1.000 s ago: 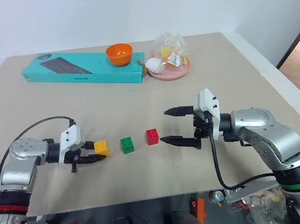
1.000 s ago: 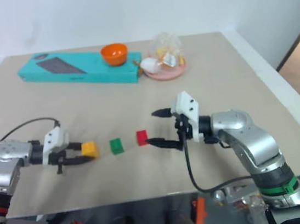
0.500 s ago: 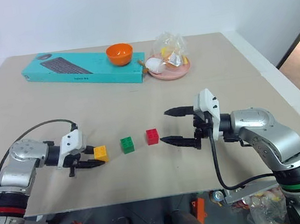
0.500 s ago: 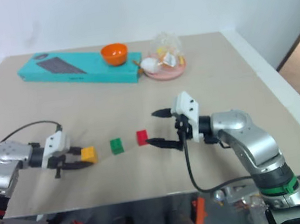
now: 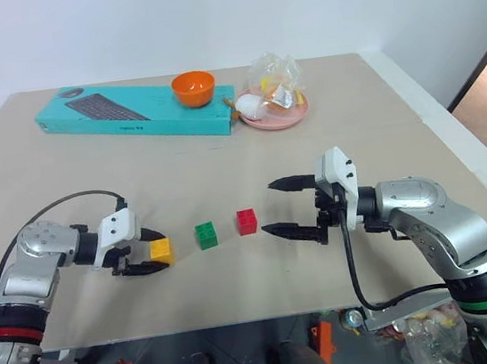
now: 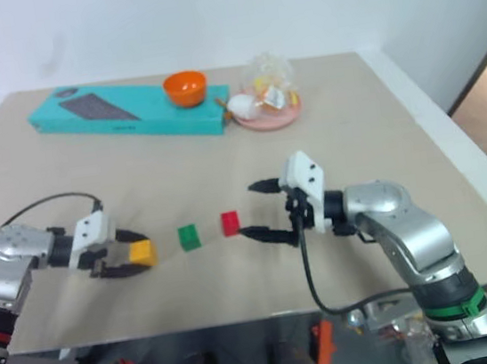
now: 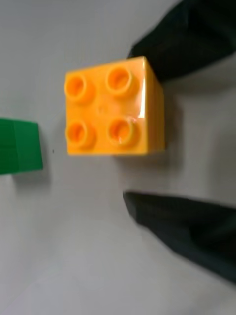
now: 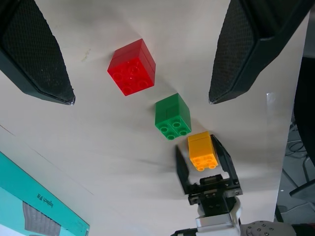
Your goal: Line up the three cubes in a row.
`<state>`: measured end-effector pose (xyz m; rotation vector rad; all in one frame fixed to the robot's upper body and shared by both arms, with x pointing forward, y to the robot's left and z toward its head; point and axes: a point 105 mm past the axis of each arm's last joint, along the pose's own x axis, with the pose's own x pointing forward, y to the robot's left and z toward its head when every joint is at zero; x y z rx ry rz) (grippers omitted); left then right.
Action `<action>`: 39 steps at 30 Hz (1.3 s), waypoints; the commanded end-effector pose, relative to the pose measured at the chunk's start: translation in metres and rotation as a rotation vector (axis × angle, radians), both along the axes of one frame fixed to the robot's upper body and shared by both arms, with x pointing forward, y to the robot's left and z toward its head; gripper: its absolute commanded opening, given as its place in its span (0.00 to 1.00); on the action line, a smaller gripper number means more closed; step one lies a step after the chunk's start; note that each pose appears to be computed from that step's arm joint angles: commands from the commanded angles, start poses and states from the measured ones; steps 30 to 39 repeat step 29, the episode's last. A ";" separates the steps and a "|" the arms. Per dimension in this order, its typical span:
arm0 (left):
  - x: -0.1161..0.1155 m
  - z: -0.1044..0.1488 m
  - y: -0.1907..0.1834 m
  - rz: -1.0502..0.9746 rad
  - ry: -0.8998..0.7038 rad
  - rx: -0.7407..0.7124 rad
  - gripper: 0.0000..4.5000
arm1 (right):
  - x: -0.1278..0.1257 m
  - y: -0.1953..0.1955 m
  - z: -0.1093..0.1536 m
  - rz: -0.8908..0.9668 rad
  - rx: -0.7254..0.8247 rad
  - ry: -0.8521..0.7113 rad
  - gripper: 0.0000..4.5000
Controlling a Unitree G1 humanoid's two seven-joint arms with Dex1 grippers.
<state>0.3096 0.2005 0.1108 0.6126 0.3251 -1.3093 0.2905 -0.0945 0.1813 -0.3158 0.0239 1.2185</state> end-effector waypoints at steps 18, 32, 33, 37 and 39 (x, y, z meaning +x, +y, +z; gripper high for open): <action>0.025 0.111 -0.028 0.239 -0.135 -0.376 0.99 | 0.019 -0.011 0.036 -0.097 0.102 -0.110 1.00; 0.073 0.081 -0.047 0.425 -0.246 -0.481 0.99 | 0.068 -0.001 0.031 -0.215 0.144 -0.164 1.00; 0.073 0.081 -0.047 0.425 -0.246 -0.481 0.99 | 0.068 -0.001 0.031 -0.215 0.144 -0.164 1.00; 0.073 0.081 -0.047 0.425 -0.246 -0.481 0.99 | 0.068 -0.001 0.031 -0.215 0.144 -0.164 1.00; 0.073 0.081 -0.047 0.425 -0.246 -0.481 0.99 | 0.068 -0.001 0.031 -0.215 0.144 -0.164 1.00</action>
